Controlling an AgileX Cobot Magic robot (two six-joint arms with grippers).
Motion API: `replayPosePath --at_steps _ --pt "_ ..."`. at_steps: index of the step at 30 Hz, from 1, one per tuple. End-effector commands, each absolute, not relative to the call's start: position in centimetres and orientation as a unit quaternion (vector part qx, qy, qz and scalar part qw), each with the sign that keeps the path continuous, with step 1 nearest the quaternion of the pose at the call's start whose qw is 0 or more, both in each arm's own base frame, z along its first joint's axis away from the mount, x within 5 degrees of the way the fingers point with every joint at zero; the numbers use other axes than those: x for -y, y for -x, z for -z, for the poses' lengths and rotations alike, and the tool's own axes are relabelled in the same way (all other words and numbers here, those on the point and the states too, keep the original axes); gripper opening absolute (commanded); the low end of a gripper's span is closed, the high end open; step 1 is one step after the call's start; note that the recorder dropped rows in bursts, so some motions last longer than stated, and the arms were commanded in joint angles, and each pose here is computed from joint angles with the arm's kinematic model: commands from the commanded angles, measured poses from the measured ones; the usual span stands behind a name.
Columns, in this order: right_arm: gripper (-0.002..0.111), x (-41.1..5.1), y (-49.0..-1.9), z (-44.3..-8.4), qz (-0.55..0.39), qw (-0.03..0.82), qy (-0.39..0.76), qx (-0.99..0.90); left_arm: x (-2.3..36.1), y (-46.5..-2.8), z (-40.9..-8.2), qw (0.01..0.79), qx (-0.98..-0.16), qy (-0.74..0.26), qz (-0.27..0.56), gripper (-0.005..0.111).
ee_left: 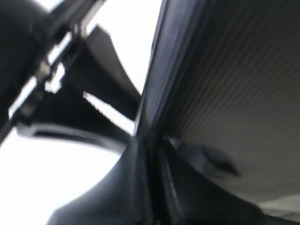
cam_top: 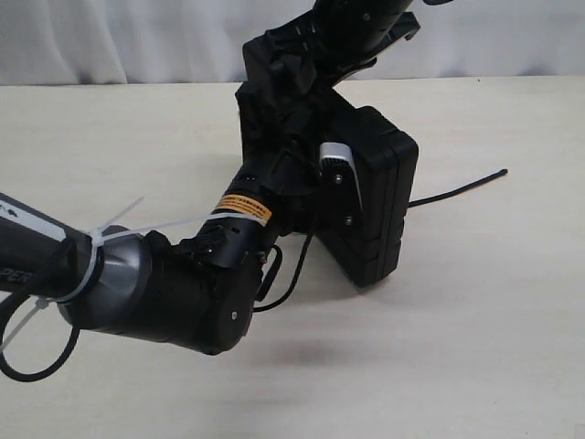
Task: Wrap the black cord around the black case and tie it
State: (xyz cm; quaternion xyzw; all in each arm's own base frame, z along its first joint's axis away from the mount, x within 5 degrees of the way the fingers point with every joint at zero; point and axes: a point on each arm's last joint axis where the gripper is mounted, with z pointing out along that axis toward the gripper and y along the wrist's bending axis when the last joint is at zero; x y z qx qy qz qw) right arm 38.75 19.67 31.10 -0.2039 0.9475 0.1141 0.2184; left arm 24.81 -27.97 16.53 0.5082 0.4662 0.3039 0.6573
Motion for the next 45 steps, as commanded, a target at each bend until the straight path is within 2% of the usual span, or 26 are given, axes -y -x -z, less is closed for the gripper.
replayPosePath --at_steps 1,6,8,10,14,18,39,45 --pt "0.004 -19.8 -38.9 -30.4 -0.114 0.214 0.207 -0.948 28.5 -24.6 -17.3 0.676 -0.436 -0.514 -0.297 0.000" --pt "0.004 -19.8 -38.9 -30.4 -0.114 0.214 0.207 -0.948 28.3 -24.6 -17.6 0.683 -0.441 -0.497 -0.302 0.001" --pt "0.004 -19.8 -38.9 -30.4 -0.114 0.214 0.207 -0.948 28.3 -24.6 -17.8 0.688 -0.447 -0.490 -0.295 0.006" --pt "0.004 -19.8 -38.9 -30.4 -0.114 0.213 0.207 -0.948 28.2 -24.6 -17.8 0.691 -0.454 -0.484 -0.287 0.015" --pt "0.004 -19.8 -38.9 -30.4 -0.114 0.213 0.207 -0.948 27.7 -24.9 -17.6 0.680 -0.483 -0.466 -0.295 0.042" --pt "0.004 -19.8 -38.9 -30.4 -0.114 0.213 0.207 -0.948 26.7 -25.2 -17.2 0.661 -0.539 -0.426 -0.300 0.063" --pt "0.004 -19.8 -38.9 -30.4 -0.113 0.211 0.207 -0.949 26.7 -25.2 -16.4 0.654 -0.617 -0.384 -0.212 0.064" --pt "0.004 -19.8 -38.9 -30.4 -0.114 0.212 0.207 -0.948 26.3 -25.3 -16.9 0.662 -0.615 -0.362 -0.228 0.064"
